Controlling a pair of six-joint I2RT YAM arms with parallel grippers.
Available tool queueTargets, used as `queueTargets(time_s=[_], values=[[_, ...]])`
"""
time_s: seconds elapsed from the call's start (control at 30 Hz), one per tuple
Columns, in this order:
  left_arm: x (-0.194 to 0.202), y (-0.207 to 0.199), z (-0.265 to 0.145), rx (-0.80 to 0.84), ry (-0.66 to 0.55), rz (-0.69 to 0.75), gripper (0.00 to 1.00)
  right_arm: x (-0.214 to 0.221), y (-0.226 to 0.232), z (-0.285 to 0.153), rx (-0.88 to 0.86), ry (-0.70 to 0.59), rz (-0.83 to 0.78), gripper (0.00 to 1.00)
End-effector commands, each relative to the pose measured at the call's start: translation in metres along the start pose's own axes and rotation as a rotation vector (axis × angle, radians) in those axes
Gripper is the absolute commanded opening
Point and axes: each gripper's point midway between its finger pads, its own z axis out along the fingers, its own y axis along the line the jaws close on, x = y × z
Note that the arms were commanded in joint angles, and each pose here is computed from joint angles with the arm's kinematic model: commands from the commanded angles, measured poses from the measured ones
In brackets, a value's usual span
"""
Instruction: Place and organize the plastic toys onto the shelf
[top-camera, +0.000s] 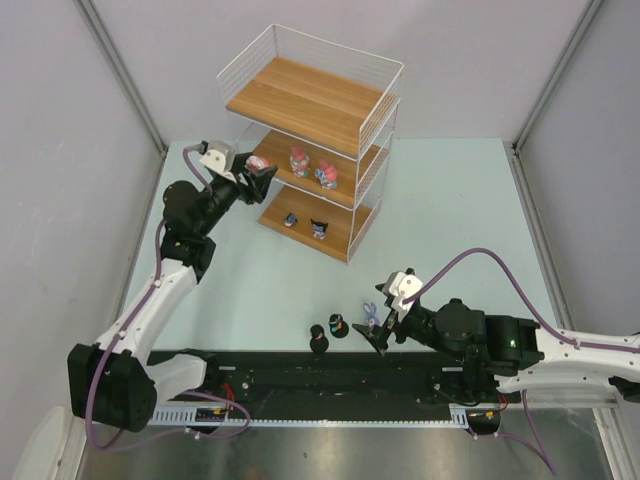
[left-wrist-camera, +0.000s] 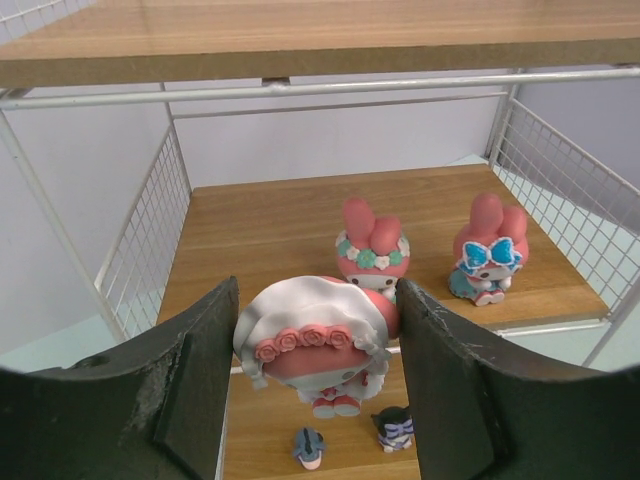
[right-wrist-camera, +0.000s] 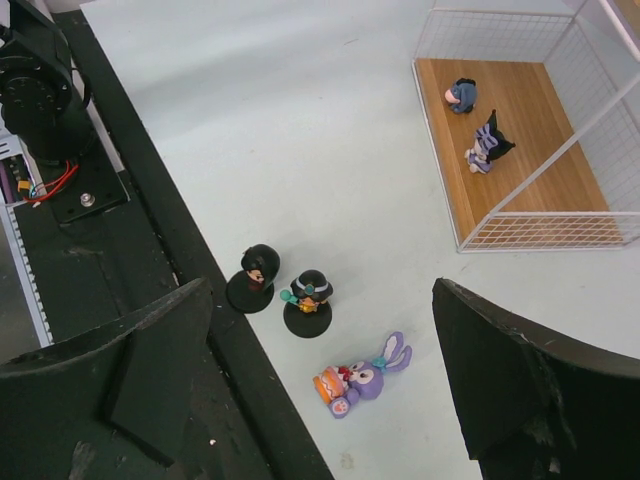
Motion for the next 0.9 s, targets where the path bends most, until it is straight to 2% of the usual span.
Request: queueTargets(time_s=[0.0, 0.53, 0.87], values=[[-0.044, 0.001, 0.011, 0.045, -0.143, 0.073, 0.0, -0.013, -0.003, -0.001, 0.017, -0.045, 0.015, 0.96], [-0.018, 0.037, 0.058, 0.017, -0.103, 0.079, 0.0, -0.011, -0.005, 0.0, 0.028, -0.042, 0.011, 0.97], [-0.003, 0.05, 0.071, -0.002, -0.073, 0.094, 0.0, -0.011, -0.007, 0.0, 0.037, -0.042, 0.008, 0.98]])
